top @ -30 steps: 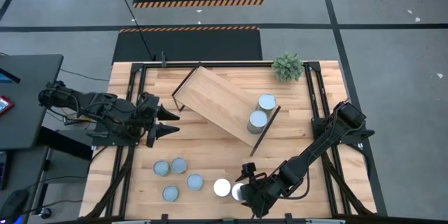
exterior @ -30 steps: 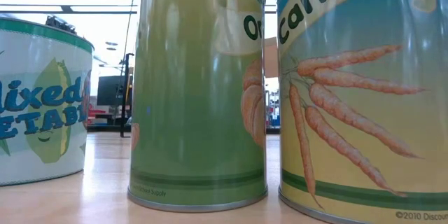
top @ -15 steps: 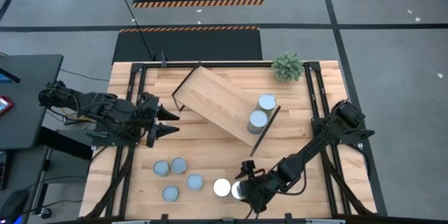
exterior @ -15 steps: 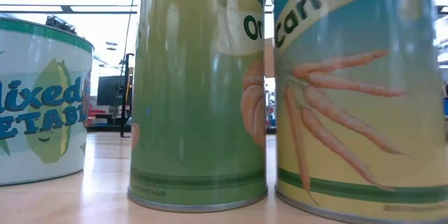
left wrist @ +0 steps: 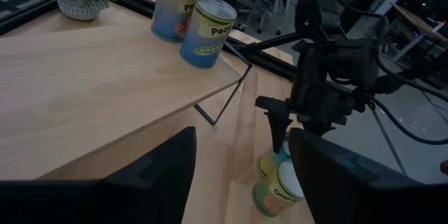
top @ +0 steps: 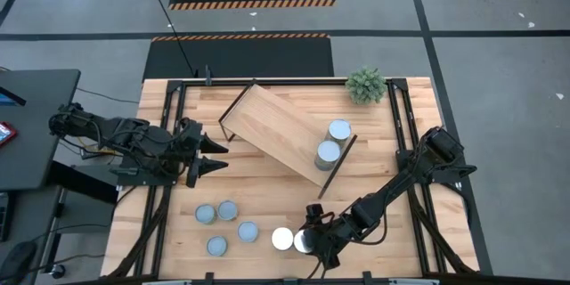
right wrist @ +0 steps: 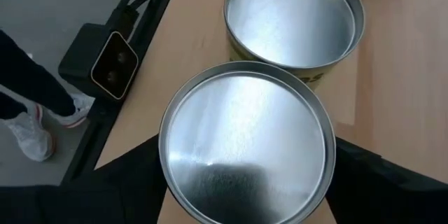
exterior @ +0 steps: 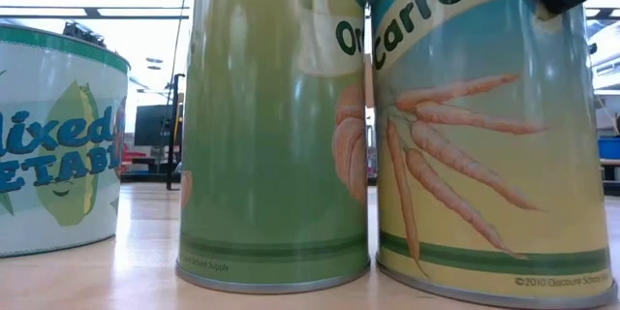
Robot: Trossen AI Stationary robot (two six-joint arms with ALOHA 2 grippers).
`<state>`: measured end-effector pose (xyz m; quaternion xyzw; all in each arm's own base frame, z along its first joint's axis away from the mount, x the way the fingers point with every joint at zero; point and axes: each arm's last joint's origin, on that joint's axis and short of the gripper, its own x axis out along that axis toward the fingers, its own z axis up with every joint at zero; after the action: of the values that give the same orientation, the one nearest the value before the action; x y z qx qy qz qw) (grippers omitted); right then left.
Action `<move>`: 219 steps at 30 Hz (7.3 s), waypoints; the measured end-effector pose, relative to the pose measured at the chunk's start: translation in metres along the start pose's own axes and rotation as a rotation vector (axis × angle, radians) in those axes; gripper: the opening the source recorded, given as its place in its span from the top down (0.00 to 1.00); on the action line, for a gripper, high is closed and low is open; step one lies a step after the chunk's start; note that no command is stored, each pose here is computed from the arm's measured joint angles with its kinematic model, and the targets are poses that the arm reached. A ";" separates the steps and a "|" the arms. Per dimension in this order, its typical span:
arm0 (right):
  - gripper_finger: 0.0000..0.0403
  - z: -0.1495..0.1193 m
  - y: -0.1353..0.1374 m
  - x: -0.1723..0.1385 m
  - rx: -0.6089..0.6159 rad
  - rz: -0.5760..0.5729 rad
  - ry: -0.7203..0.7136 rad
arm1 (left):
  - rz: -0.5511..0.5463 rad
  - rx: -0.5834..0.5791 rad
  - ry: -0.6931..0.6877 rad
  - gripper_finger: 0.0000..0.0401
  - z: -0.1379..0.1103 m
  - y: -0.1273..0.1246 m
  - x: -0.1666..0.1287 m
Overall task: Pick and place cans onto a shelf
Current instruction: Put the canned carrot on the shelf
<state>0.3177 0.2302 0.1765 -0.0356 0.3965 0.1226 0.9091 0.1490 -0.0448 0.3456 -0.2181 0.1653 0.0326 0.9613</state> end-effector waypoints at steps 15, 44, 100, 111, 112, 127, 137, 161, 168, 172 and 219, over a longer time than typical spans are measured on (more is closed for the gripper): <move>0.21 0.039 -0.002 -0.022 -0.067 -0.032 0.047 | 0.000 0.000 -0.001 0.41 0.000 0.000 0.000; 0.21 0.154 -0.108 -0.093 -0.112 -0.201 -0.069 | 0.018 0.012 -0.011 0.41 0.000 0.000 0.000; 0.18 0.060 -0.315 -0.210 0.106 -0.120 0.100 | 0.114 0.003 -0.066 0.41 0.002 0.003 0.000; 0.17 0.052 -0.314 -0.205 0.124 -0.094 0.143 | 0.114 0.002 -0.066 0.41 0.002 0.003 0.000; 0.17 0.052 -0.314 -0.205 0.123 -0.094 0.141 | 0.113 0.002 -0.067 0.41 0.002 0.003 0.000; 0.10 0.049 -0.314 -0.202 0.125 -0.108 0.163 | 0.112 0.002 -0.067 0.41 0.002 0.003 0.000; 0.05 0.055 -0.313 -0.208 0.116 -0.100 0.129 | 0.113 0.002 -0.067 0.41 0.002 0.003 0.000; 0.06 0.076 -0.287 -0.203 0.399 -0.346 0.117 | 0.113 0.002 -0.067 0.41 0.002 0.003 0.000; 0.06 0.077 -0.285 -0.202 0.468 -0.389 0.110 | 0.113 0.003 -0.066 0.41 0.002 0.003 0.000; 0.06 0.078 -0.282 -0.201 0.490 -0.400 0.106 | 0.112 0.003 -0.066 0.41 0.002 0.003 0.000; 0.19 0.075 -0.269 -0.195 -0.115 -0.221 0.223 | 0.113 0.002 -0.066 0.41 0.002 0.003 0.000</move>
<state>0.3112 -0.0560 0.3616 -0.1444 0.4808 0.0397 0.8640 0.1488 -0.0410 0.3457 -0.2062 0.1457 0.0936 0.9631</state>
